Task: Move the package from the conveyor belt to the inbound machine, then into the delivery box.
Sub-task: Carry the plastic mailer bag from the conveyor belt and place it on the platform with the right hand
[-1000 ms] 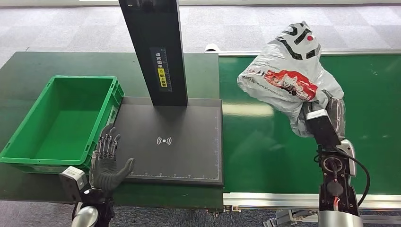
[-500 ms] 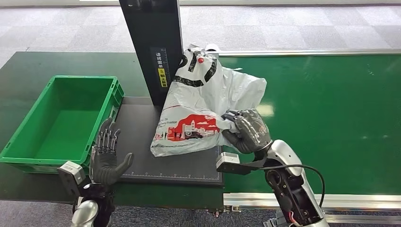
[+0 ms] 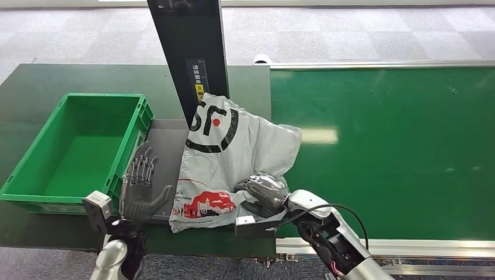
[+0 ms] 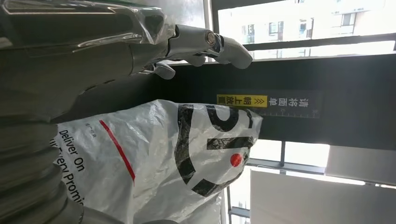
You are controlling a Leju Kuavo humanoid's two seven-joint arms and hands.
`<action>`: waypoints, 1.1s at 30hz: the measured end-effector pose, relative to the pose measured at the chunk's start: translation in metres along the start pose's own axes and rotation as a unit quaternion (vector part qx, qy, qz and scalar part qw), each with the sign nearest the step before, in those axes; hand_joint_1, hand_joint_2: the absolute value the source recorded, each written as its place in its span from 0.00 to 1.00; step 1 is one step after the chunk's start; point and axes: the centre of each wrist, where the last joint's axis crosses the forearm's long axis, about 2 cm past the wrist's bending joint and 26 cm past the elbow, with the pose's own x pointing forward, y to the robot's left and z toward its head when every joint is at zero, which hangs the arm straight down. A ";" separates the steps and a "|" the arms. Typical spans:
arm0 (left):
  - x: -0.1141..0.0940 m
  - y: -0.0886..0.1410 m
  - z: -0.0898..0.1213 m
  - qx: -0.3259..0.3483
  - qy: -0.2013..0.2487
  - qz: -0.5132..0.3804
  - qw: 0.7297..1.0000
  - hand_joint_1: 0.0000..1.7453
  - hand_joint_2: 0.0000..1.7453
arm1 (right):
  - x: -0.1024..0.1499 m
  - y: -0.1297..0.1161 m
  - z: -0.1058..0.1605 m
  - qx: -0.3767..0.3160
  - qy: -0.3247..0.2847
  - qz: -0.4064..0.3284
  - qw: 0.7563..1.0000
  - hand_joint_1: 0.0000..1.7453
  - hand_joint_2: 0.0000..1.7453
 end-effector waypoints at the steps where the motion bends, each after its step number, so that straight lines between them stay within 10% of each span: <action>1: -0.001 0.000 0.000 -0.001 0.002 0.000 1.000 0.00 1.00 | -0.002 0.001 0.000 0.010 0.004 -0.003 1.000 1.00 1.00; 7: -0.003 -0.001 0.002 -0.002 0.009 0.000 1.000 0.00 1.00 | -0.013 0.002 0.003 0.033 0.012 -0.006 0.999 1.00 1.00; 11: -0.003 0.000 0.007 0.002 0.014 0.001 1.000 0.00 1.00 | -0.014 0.001 0.003 0.005 0.005 0.005 1.000 0.19 1.00; 14: -0.003 0.000 0.012 0.004 0.017 0.000 1.000 0.00 1.00 | -0.012 -0.002 0.002 -0.036 -0.001 0.031 0.999 0.00 1.00; 23: -0.003 0.001 0.013 0.003 0.017 0.000 1.000 0.00 1.00 | 0.006 -0.021 0.006 -0.194 -0.052 0.045 0.979 0.00 1.00; 33: -0.006 -0.001 0.006 -0.005 0.015 0.001 1.000 0.00 1.00 | 0.010 -0.027 0.021 -0.253 -0.133 -0.183 0.941 0.00 1.00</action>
